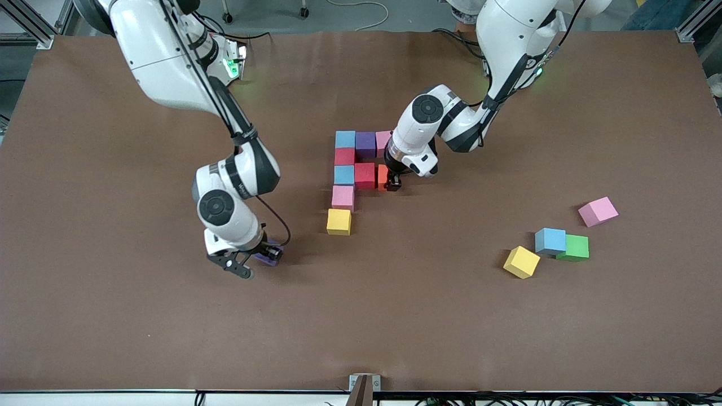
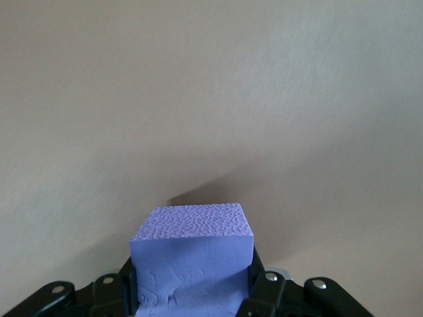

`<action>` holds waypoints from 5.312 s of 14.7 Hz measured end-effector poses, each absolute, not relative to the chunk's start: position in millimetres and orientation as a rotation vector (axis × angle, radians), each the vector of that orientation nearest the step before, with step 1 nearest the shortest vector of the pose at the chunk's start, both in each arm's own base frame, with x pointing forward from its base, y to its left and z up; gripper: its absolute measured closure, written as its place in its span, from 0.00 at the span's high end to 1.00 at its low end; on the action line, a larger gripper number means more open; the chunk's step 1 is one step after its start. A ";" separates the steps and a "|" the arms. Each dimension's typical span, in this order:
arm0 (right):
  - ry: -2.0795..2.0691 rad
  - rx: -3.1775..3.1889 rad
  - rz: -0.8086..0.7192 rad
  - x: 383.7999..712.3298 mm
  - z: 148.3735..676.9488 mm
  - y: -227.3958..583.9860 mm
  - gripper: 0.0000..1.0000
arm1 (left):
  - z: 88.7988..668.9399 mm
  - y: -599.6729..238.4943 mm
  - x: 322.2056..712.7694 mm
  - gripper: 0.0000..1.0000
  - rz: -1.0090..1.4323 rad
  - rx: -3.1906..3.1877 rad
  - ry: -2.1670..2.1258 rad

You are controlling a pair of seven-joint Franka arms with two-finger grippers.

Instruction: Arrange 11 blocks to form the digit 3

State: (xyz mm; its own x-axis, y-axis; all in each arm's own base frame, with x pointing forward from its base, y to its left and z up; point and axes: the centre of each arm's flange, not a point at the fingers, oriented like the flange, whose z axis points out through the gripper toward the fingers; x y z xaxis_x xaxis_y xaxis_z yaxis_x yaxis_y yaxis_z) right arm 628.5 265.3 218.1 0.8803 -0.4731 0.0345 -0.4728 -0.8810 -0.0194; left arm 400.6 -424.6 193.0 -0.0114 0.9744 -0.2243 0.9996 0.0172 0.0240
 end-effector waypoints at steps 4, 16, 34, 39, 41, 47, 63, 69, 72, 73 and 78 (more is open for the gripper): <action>0.857 -3.013 -0.030 594.1 219.8 308.8 0.60 | 192.0 -426.5 399.2 0.63 -0.213 2.061 2.099; 0.856 -2.990 -0.057 565.7 219.6 359.7 0.60 | 192.0 -433.2 392.1 0.63 -0.225 2.015 2.148; 0.831 -2.971 -0.088 554.3 221.5 381.6 0.60 | 287.5 -443.6 399.3 1.00 -0.147 2.079 2.129; 0.816 -2.995 -0.076 556.4 220.3 374.3 0.60 | 360.0 -423.1 454.7 1.00 -0.084 2.242 2.015; 0.803 -3.016 -0.061 559.3 228.7 369.3 0.60 | 378.3 -393.7 494.8 1.00 -0.058 2.285 1.926; 0.864 -2.986 -0.067 588.2 316.8 370.0 0.60 | 374.6 -359.5 594.4 1.00 0.045 2.388 1.703; 0.762 -2.871 -0.141 592.9 302.3 519.4 0.60 | 300.9 -115.8 692.4 1.00 0.014 2.794 1.313; 0.534 -2.977 -0.109 583.0 261.9 529.7 0.60 | 269.0 -87.0 705.0 1.00 -0.070 2.780 1.245; 0.464 -3.006 -0.096 581.7 254.5 528.6 0.60 | 256.9 -86.6 706.7 1.00 -0.105 2.763 1.245; 0.443 -3.018 -0.086 579.8 251.5 528.4 0.60 | 253.8 -86.0 706.9 1.00 -0.116 2.753 1.253; 0.358 -3.065 -0.044 568.1 231.1 527.8 0.60 | 235.1 -82.5 705.4 1.00 -0.157 2.749 1.270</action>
State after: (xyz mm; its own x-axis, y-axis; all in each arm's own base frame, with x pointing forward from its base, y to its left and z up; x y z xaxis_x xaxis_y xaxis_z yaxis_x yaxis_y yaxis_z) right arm 568.1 527.8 231.1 0.9727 -0.2313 0.0217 -0.2297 -0.9715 -0.0579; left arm 705.4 -82.5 235.1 0.6450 0.7513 -0.1396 0.7627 -0.6444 0.0560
